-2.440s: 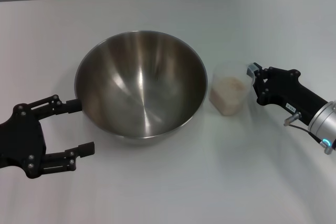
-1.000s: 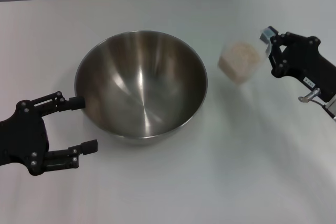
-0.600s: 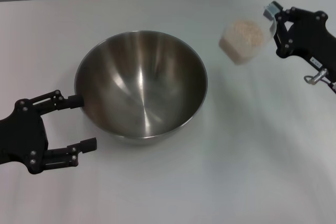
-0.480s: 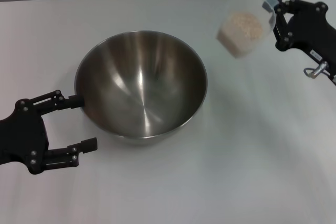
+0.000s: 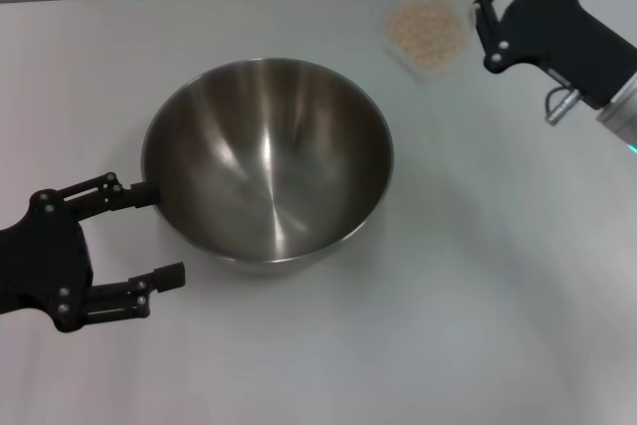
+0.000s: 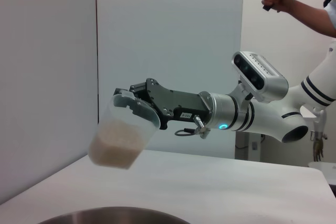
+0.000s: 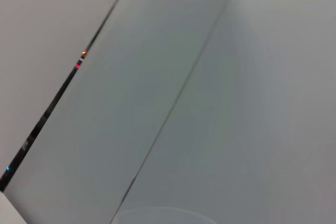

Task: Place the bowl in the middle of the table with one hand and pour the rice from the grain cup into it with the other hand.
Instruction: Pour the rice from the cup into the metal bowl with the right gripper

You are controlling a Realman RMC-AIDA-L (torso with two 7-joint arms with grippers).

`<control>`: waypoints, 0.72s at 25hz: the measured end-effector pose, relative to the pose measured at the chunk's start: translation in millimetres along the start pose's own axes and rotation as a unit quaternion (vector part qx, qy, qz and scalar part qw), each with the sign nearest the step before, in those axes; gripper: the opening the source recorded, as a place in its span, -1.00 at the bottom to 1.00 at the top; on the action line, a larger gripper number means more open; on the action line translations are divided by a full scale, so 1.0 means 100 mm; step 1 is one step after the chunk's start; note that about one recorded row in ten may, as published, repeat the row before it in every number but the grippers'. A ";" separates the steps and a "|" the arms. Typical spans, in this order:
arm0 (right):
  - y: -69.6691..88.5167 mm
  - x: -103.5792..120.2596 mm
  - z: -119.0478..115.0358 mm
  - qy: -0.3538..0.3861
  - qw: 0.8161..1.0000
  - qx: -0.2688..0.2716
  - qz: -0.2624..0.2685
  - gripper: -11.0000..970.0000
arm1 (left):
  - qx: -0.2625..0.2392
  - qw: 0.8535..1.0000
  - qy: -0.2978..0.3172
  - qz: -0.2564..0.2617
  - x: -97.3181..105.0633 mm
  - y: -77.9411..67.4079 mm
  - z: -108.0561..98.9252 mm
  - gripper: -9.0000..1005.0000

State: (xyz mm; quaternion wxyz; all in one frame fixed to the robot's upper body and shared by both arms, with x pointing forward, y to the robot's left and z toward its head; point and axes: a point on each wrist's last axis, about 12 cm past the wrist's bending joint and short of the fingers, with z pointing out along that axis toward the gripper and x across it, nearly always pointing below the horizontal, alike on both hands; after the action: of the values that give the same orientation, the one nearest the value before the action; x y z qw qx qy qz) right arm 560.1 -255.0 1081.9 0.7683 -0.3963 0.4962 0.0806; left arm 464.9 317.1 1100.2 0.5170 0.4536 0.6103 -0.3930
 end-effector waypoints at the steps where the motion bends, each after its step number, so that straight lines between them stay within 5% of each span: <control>1: 0.00 0.00 0.00 0.000 1.000 0.000 0.000 -0.94 | 0.000 1.000 0.000 0.000 0.00 0.00 0.00 0.65; 8: 0.11 -0.05 0.14 -0.021 0.989 -0.005 -0.146 -0.94 | -0.006 1.000 0.001 0.001 -0.01 0.02 -0.02 0.65; 18: 0.19 -0.13 0.29 -0.054 0.942 0.004 -0.330 -0.94 | -0.020 1.000 -0.004 0.007 -0.05 0.06 -0.06 0.65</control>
State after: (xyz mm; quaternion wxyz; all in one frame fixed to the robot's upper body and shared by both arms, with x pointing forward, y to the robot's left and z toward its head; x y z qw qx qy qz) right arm 563.9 -218.1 1088.4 0.7789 -0.5297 0.2959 -0.1587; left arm 469.3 324.0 1105.6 0.5310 0.4459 0.6129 -0.3789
